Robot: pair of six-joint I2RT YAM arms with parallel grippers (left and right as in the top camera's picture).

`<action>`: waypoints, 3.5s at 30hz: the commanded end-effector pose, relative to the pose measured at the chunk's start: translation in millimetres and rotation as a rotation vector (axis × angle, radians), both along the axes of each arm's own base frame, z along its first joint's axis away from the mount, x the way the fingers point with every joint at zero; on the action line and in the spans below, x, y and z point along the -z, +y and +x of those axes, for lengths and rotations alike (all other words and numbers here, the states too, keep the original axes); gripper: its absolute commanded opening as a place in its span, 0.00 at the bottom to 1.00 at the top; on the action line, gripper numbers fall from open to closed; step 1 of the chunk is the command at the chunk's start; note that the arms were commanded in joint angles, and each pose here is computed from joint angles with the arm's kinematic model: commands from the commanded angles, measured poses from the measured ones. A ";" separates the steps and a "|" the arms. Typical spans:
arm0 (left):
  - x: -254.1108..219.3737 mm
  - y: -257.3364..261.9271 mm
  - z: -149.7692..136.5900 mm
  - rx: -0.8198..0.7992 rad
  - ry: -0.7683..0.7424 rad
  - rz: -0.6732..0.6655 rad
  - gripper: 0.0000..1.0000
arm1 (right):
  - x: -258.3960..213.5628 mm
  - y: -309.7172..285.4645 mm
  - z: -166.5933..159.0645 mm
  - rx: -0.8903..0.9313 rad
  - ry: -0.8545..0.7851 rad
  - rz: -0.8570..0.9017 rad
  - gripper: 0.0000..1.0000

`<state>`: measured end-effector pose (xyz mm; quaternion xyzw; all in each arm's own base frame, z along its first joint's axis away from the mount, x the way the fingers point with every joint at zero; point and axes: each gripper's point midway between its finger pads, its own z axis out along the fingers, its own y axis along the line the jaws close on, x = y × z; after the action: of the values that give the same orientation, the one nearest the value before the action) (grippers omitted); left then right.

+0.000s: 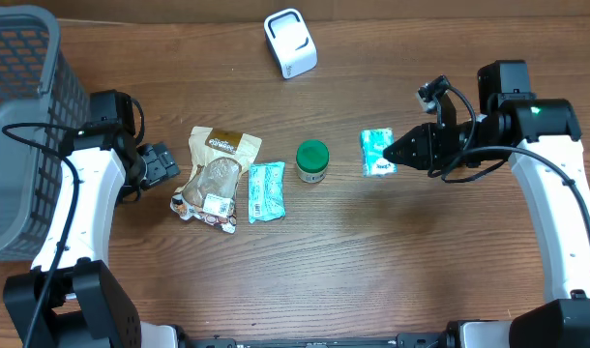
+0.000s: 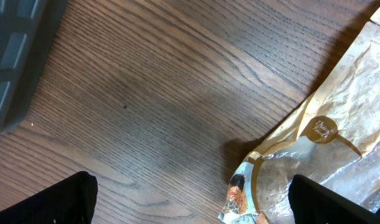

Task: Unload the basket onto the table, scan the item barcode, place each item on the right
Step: 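Carry the tissue pack to the scanner and hold it over it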

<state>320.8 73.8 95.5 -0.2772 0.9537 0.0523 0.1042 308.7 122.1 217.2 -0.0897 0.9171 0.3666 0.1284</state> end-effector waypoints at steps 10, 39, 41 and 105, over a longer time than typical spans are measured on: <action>-5.7 2.5 -0.7 -0.018 -0.019 0.009 1.00 | -31.9 -11.5 57.0 0.323 -0.158 -0.334 0.04; -5.7 2.6 -0.7 -0.018 -0.019 0.009 1.00 | -35.0 112.4 248.6 0.103 -0.735 -0.389 0.04; -5.7 2.6 -0.7 -0.018 -0.019 0.009 1.00 | -16.7 114.0 260.7 0.100 -0.750 -0.431 0.04; -5.7 2.6 -0.7 -0.018 -0.019 0.009 1.00 | 75.1 146.1 326.9 -0.237 -1.165 -0.905 0.04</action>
<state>320.8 73.8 95.6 -0.2772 0.9537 0.0523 0.1044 638.0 257.5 137.6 -0.3739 0.7712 -0.1089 0.5037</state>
